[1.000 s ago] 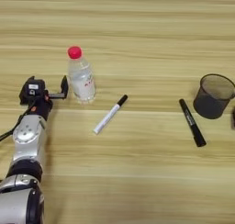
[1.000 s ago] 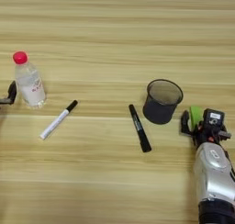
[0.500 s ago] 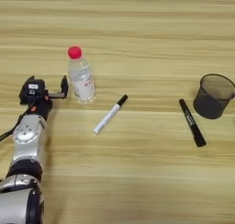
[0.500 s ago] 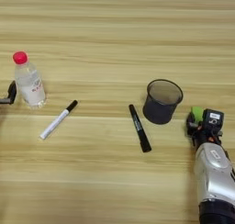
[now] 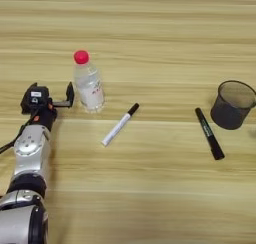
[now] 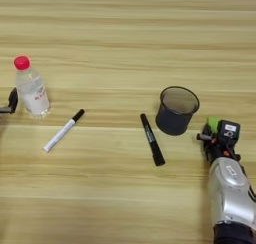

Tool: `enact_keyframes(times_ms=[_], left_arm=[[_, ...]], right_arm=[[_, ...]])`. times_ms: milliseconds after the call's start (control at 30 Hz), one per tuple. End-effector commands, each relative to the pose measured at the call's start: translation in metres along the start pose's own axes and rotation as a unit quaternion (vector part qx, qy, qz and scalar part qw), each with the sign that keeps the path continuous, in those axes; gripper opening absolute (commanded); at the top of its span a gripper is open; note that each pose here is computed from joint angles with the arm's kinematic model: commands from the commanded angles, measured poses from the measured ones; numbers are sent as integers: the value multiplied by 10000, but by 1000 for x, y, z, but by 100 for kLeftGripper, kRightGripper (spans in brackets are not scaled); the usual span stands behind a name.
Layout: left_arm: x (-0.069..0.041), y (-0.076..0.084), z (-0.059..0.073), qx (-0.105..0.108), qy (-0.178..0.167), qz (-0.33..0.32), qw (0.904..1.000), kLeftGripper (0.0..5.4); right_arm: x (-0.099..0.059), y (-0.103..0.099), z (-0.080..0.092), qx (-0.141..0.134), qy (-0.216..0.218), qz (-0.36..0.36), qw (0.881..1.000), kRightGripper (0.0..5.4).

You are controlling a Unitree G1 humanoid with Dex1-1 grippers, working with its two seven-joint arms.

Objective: Move the objects on the table

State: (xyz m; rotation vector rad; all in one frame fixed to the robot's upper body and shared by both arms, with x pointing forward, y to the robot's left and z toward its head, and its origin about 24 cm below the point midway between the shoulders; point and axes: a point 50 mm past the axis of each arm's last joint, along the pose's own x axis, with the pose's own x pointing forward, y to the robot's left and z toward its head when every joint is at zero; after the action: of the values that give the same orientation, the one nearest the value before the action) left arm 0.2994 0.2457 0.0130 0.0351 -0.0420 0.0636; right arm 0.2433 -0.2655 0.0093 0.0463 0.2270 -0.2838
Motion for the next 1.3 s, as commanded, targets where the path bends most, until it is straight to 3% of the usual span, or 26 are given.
enact_keyframes(times_ms=[33,133,300,433,567,733,900,1000,1167,1300], left_arm=[[1,-1,1,-22,-34,28,10000,540],[1,-3,1,-41,-42,28,10000,540],[1,-4,1,-55,-54,30,10000,540],[1,-3,1,-52,-49,33,10000,540],[1,-3,1,-50,-45,34,10000,540],[1,-3,1,-63,-36,33,10000,540],[1,-4,0,-71,-26,28,10000,540],[1,-4,0,-69,-25,26,10000,540],[1,-4,0,-70,-12,23,10000,540],[1,-5,-1,-70,-6,20,10000,540]], right_arm=[[-6,0,23,-344,-521,-181,9979,140],[-14,1,52,-560,-1162,-288,9912,140],[-23,2,78,-649,-1690,-393,9827,140],[-40,26,104,-641,-2264,12,9719,140],[-51,51,115,-689,-2497,535,9644,140],[-56,93,110,-571,-2386,1564,9567,140],[-57,129,91,-425,-2005,2455,9475,140],[-56,139,82,-381,-1788,2763,9435,140],[-49,153,61,-48,-1199,3159,9412,140],[-39,160,40,-40,-718,3342,9398,140]])
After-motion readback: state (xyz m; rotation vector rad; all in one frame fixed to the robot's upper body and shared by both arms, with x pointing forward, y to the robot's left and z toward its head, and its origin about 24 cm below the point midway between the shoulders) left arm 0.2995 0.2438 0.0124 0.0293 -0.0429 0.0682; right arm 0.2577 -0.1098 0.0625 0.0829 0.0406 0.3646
